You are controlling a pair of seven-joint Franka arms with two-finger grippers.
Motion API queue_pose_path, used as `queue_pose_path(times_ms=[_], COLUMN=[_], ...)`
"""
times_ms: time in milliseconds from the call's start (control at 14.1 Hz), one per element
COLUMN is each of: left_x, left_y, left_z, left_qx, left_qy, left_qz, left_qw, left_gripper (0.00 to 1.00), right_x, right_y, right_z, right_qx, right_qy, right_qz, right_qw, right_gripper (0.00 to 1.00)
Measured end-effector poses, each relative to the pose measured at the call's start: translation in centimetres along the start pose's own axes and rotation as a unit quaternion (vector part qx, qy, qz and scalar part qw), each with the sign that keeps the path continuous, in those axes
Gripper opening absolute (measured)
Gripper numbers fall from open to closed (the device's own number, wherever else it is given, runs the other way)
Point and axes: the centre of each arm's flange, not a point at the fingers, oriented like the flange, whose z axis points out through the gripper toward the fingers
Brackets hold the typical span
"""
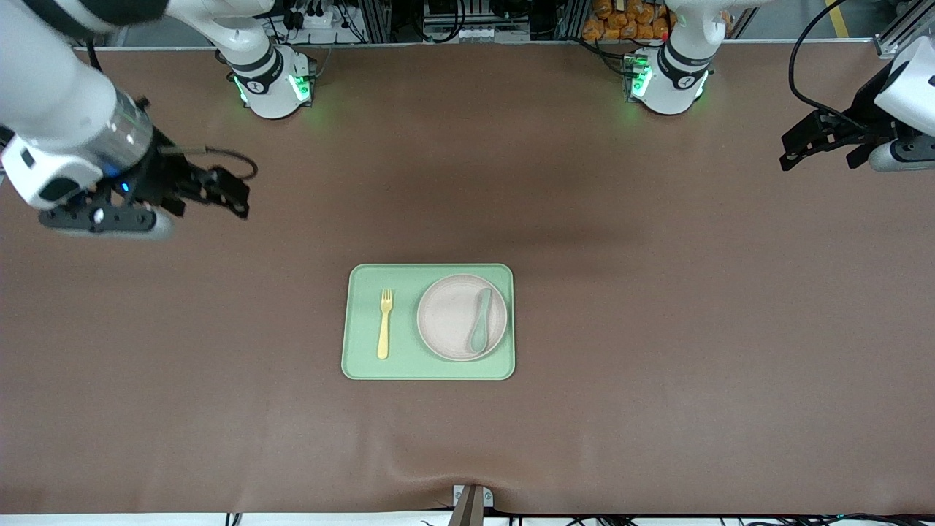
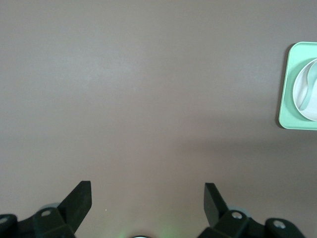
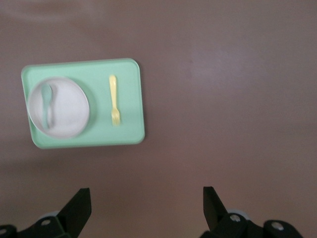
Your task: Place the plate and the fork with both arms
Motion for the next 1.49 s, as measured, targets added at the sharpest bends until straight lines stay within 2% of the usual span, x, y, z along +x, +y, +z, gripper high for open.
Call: queue_pose_path(times_ms=[283, 496, 709, 921, 1488], left_x=[-0.1, -0.1, -0.1, 0.0, 0.0], left_y=[0.0, 0.0, 0.0, 0.0, 0.0], left_z=[0.0, 0.0, 0.0, -0.1, -0.7], left_qx=[0.000, 0.000, 0.000, -0.001, -0.001], left_qy=[-0.002, -0.002, -0.003, -0.002, 0.004], left_qz=[0.000, -0.001, -0.001, -0.001, 0.000], left_qw=[1.000, 1.000, 1.000, 1.000, 1.000], left_gripper=[1.00, 1.00, 1.00, 1.00, 1.00], right_x=[-2.3, -2.0, -0.4, -0.3, -2.2], right_y=[1.8, 4.2, 9.3, 13.1, 12.5], right_z=[-0.5, 1.0, 1.8, 2.3, 2.2], right_qx=[-0.019, -0.026, -0.014, 0.000, -0.001], right_qy=[-0.008, -0.016, -0.006, -0.011, -0.006], right_qz=[-0.018, -0.023, -0.033, -0.029, -0.035], right_qw=[1.000, 0.999, 0.999, 0.999, 0.999], right_gripper=[1.00, 1.00, 1.00, 1.00, 1.00])
